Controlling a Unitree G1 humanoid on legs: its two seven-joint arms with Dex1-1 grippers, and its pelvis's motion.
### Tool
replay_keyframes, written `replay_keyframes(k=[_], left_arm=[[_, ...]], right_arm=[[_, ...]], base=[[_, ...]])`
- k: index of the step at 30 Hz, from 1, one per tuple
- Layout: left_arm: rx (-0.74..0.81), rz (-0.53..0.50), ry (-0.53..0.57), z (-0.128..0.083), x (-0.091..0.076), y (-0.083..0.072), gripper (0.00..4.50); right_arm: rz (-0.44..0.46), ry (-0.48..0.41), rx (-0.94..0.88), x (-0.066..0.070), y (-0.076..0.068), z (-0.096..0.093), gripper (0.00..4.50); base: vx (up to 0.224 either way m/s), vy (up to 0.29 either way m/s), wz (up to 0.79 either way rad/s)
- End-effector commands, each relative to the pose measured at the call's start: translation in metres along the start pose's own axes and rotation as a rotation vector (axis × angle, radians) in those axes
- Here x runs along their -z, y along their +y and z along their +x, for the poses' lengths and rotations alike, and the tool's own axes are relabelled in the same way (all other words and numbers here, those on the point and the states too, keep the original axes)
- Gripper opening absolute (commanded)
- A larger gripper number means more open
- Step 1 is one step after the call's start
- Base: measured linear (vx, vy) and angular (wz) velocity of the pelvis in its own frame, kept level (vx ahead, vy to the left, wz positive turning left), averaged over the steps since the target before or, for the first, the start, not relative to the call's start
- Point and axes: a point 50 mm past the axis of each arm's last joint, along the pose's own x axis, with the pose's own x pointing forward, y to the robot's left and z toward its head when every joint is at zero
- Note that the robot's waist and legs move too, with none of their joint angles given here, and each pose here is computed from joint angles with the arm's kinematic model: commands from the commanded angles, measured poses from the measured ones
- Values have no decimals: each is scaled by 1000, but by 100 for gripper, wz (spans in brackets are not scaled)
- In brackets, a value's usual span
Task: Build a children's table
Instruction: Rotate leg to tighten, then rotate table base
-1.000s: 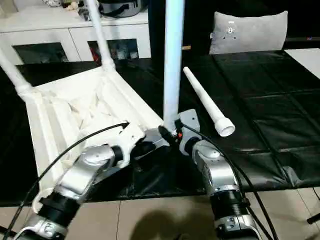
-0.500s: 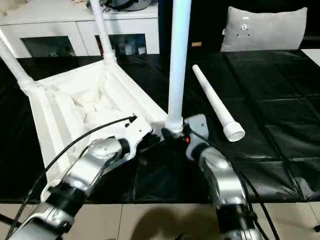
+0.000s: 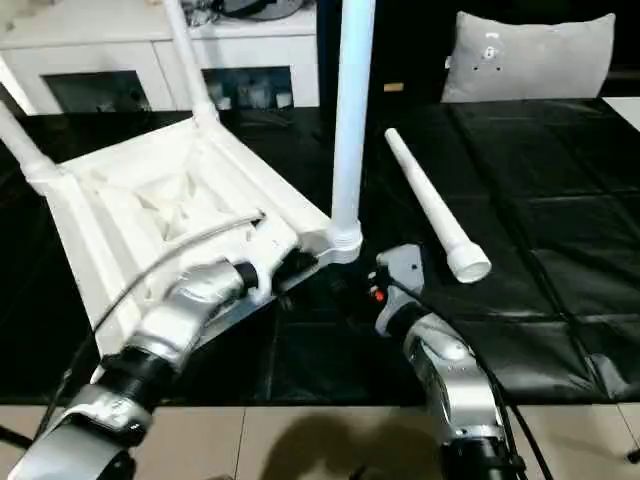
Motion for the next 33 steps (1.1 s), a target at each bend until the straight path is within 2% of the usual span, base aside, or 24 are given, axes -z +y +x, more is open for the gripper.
replay_keyframes(k=[1,2,5,7,9,11,12,13,15,16,20,23,24,26,28,32,33], left_arm=[[-41,13,-36,-12,-5,10,89],[-41,13,-36,-12,-5,10,95],[-103,19,-20,-29,-1,21,122],[-172,18,16,-44,4,33,142],[-216,16,35,-52,5,40,142],[-318,22,89,-73,10,58,142],[-318,22,89,-73,10,58,128],[-393,39,153,-96,14,71,118],[-400,42,159,-98,15,72,109],[-481,78,230,-115,21,84,103],[-618,167,412,-150,39,106,67],[-654,183,472,-162,43,112,60],[-659,170,509,-169,45,113,35],[-647,162,523,-171,47,112,23],[-562,144,544,-167,53,104,9],[-449,118,554,-158,64,92,9],[-391,99,602,-159,71,86,9]], right_arm=[[-6,-19,-124,-12,7,0,450],[-6,-19,-124,-12,7,0,450],[-50,-22,-179,-21,3,2,450],[-62,-14,-185,-25,0,4,450],[-73,-6,-186,-25,-1,5,450],[-79,31,-178,-21,0,6,450],[-79,31,-178,-21,0,6,450],[-88,89,-194,-14,4,7,450],[-88,94,-197,-13,4,6,450],[-88,142,-214,-7,8,7,450],[-79,223,-220,5,14,8,450],[-78,235,-206,7,14,11,450],[-81,250,-187,9,15,14,450],[-82,261,-178,10,16,17,450],[-89,302,-151,15,17,24,450],[-95,328,-108,18,18,35,450],[-100,341,-93,19,18,40,450]], base=[[0,0,0],[0,0,0],[0,0,0],[0,0,0],[0,0,0],[0,0,0],[0,0,0],[0,0,0],[0,0,0],[0,0,0],[0,0,0],[0,0,0],[0,0,0],[0,0,0],[0,0,0],[0,0,0],[0,0,0]])
